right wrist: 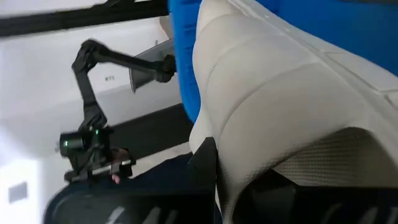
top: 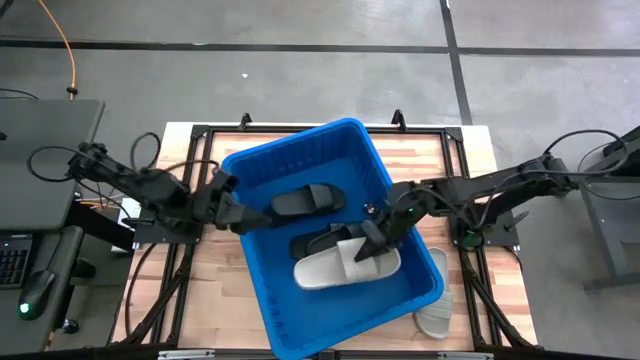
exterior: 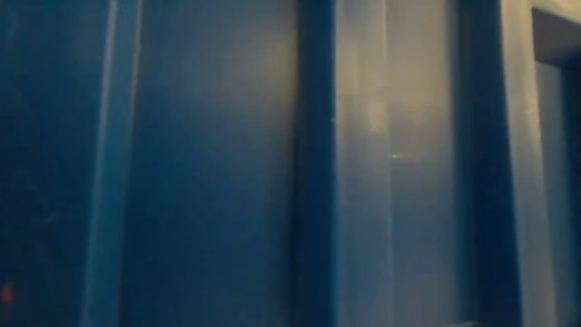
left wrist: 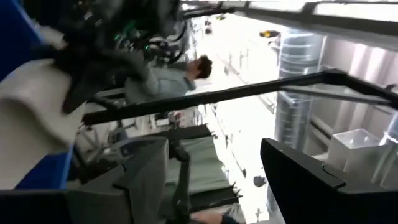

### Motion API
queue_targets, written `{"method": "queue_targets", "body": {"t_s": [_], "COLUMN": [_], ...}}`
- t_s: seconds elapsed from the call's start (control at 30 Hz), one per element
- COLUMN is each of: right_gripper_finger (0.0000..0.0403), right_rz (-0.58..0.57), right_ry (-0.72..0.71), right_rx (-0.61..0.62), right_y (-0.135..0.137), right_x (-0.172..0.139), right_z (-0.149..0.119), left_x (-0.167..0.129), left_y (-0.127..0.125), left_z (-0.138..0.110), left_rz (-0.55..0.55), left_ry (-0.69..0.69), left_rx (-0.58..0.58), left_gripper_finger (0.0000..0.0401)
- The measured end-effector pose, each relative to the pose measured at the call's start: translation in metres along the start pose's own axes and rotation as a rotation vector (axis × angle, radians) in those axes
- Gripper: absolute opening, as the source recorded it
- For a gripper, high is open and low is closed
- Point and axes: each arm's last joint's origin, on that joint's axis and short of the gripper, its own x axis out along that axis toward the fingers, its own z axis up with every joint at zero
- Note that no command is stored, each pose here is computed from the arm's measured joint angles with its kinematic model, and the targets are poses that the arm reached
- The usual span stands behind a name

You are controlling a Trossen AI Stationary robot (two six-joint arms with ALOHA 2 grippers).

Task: Pick and place slides into bin
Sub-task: Put the top white slide in the bin

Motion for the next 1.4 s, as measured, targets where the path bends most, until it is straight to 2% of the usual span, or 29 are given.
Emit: {"method": "queue_targets", "body": {"t_s": [0.23,0.47,0.77,1.0,1.4], "right_gripper_finger": [0.0000,0.0000,0.0000,0.0000,0.0000], "right_rz": [-0.071,-0.133,-0.237,-0.308,-0.393], "right_ry": [0.027,0.043,0.050,0.070,0.093], "right_rx": [0.195,0.272,0.277,0.321,0.340], "right_y": [-0.014,-0.030,-0.055,-0.070,-0.081], "right_x": [0.028,0.052,0.078,0.091,0.092], "right_z": [0.008,0.021,0.033,0.036,0.035], "left_x": [-0.021,-0.040,-0.055,-0.060,-0.062], "left_y": [-0.017,-0.029,-0.039,-0.040,-0.038], "left_z": [0.011,0.019,0.022,0.023,0.024], "left_rz": [-0.064,-0.114,-0.183,-0.186,-0.168], "left_ry": [-0.084,-0.112,-0.065,-0.050,-0.041], "left_rx": [0.097,0.203,0.225,0.226,0.233], "left_gripper_finger": [0.0243,0.0244,0.0243,0.0243,0.0244]}}
